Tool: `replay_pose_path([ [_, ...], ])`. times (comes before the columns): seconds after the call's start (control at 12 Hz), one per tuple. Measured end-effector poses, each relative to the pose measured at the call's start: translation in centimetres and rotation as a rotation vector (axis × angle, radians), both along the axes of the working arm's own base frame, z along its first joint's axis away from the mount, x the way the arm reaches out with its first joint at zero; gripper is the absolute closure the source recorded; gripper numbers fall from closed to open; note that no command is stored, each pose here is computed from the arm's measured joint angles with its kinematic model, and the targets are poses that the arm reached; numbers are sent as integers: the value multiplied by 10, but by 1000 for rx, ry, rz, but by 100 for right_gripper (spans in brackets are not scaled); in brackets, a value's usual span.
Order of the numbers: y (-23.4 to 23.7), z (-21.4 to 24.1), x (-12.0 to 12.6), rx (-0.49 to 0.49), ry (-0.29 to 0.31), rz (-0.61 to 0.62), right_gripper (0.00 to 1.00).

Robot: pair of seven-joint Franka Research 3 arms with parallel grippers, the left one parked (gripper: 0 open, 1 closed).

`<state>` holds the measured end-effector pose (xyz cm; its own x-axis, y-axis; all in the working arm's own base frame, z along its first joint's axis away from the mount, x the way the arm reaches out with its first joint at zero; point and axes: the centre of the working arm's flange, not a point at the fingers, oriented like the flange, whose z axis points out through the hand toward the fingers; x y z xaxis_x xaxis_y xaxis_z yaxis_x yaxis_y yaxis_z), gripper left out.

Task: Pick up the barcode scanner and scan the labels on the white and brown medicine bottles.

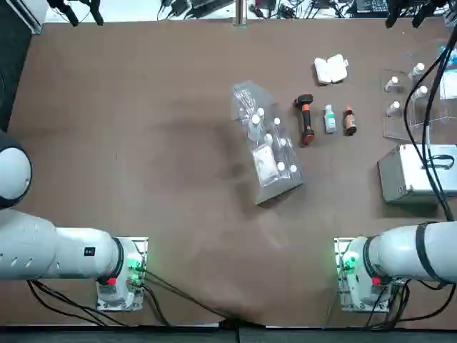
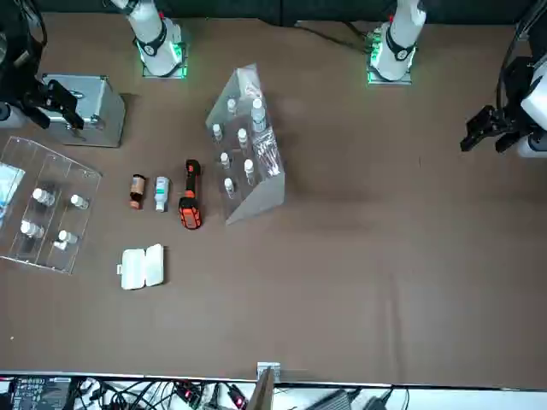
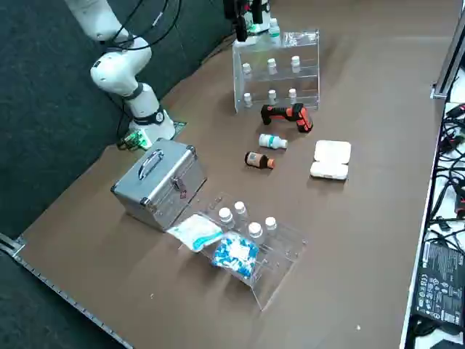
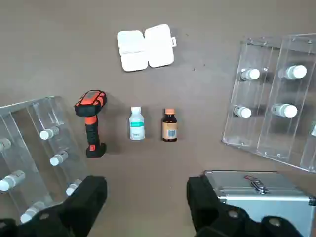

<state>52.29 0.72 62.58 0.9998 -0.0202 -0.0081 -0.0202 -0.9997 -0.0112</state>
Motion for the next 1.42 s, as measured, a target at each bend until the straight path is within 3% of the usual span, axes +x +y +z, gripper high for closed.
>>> replay_pose_path([
  [0.58,19,-8,3,-4,22,25,0],
  [1.42,118,-109,23,-34,184,78,0],
])
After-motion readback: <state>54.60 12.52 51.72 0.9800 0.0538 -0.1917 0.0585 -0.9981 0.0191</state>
